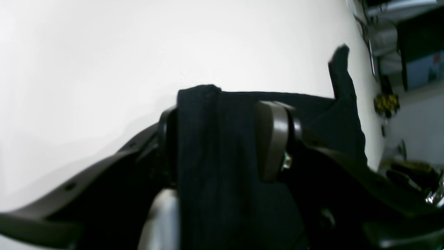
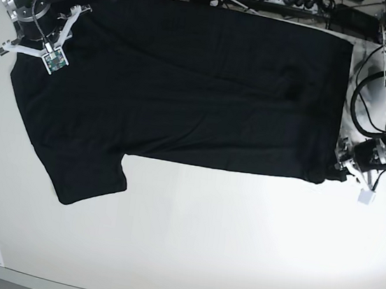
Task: Fold the T-shirt properly
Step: 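Move both grippers to the hem corners of the shirt and grasp, then fold the hem up over the collar with both grippers, then release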
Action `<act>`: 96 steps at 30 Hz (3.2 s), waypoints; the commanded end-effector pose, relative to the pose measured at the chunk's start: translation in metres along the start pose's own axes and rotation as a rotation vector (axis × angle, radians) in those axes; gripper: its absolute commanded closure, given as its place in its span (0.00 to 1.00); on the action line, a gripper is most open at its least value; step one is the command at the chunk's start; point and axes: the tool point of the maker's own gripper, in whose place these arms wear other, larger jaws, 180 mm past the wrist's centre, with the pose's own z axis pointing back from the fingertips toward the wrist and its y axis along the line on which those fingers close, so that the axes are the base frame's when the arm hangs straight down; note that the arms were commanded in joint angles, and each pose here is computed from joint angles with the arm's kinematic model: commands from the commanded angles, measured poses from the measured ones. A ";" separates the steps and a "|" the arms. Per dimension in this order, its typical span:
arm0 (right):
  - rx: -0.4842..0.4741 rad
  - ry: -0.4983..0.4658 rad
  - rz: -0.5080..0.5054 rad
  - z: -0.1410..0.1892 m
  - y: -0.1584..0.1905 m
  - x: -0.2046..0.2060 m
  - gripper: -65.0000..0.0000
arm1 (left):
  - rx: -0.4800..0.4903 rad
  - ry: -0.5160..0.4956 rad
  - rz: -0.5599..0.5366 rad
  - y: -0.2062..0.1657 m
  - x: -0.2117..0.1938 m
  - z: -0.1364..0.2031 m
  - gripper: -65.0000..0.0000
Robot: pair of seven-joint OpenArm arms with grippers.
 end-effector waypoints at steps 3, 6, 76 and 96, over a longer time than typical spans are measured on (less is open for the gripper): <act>-0.046 -0.082 0.008 0.000 -0.015 0.022 0.63 | 0.042 0.155 -0.005 0.005 -0.029 -0.007 0.71; -0.082 -0.170 -0.008 -0.009 -0.031 0.043 0.48 | 0.065 0.160 0.013 0.009 -0.029 -0.005 1.00; 0.638 -0.147 -0.176 -0.003 -0.025 0.038 1.00 | -0.172 0.463 -0.821 -0.131 -0.072 0.081 1.00; 0.755 -0.074 -0.152 0.020 -0.020 0.024 1.00 | -0.067 0.566 -0.837 -0.107 -0.071 0.109 1.00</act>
